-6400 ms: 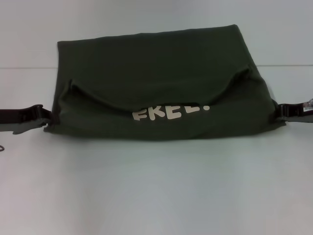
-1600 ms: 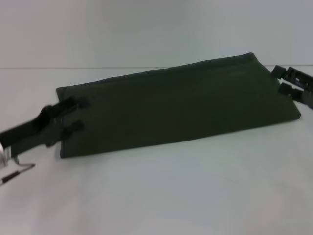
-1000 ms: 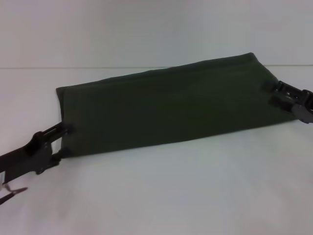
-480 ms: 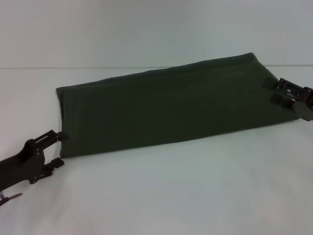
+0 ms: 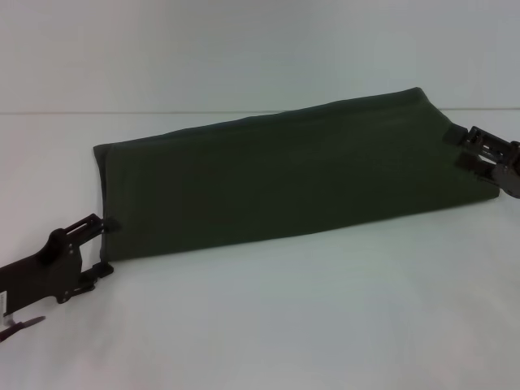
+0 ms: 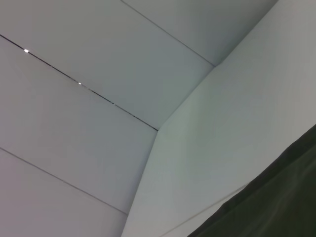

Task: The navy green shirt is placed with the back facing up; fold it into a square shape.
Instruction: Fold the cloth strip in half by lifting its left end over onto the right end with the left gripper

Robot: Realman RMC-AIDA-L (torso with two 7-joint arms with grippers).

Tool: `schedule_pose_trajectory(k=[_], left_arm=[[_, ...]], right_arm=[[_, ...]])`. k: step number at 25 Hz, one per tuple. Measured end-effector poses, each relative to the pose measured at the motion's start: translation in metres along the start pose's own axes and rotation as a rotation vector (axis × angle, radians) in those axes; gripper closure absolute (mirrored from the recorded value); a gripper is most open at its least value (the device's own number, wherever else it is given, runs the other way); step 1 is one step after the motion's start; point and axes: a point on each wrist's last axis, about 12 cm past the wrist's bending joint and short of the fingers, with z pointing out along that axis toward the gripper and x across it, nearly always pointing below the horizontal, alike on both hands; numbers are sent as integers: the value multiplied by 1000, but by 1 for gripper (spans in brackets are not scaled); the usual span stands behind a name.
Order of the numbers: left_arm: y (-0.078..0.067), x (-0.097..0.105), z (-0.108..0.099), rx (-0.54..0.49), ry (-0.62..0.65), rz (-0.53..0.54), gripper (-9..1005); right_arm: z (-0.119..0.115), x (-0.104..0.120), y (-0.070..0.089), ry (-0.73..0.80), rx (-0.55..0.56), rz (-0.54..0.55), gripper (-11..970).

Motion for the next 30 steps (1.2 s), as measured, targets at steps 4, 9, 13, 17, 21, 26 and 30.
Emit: schedule_pose_trajectory(k=[4,9,13,17,21,26,30], left_arm=[[-2,0,8,-11,5,3,121],[-8,0,19,-26,14,23,122],[-12,1,29,-35,19,39,122],[-17,2,38,-37,18,60,122],[-22,5,50,-34,16,87,152],[-24,7,57,-30,13,104,189],[-21,10,54,-13,1,112,219]], right_arm=[[1,-1,-1,-4,9,-3,32],[0,0,-2,-6,18,-1,32],[-1,1,-3,-9,21,3,31],[-2,1,-4,-10,22,5,31],[-1,2,-4,-9,20,12,31],[0,1,-3,-8,16,12,32],[0,1,-3,-13,14,15,32]])
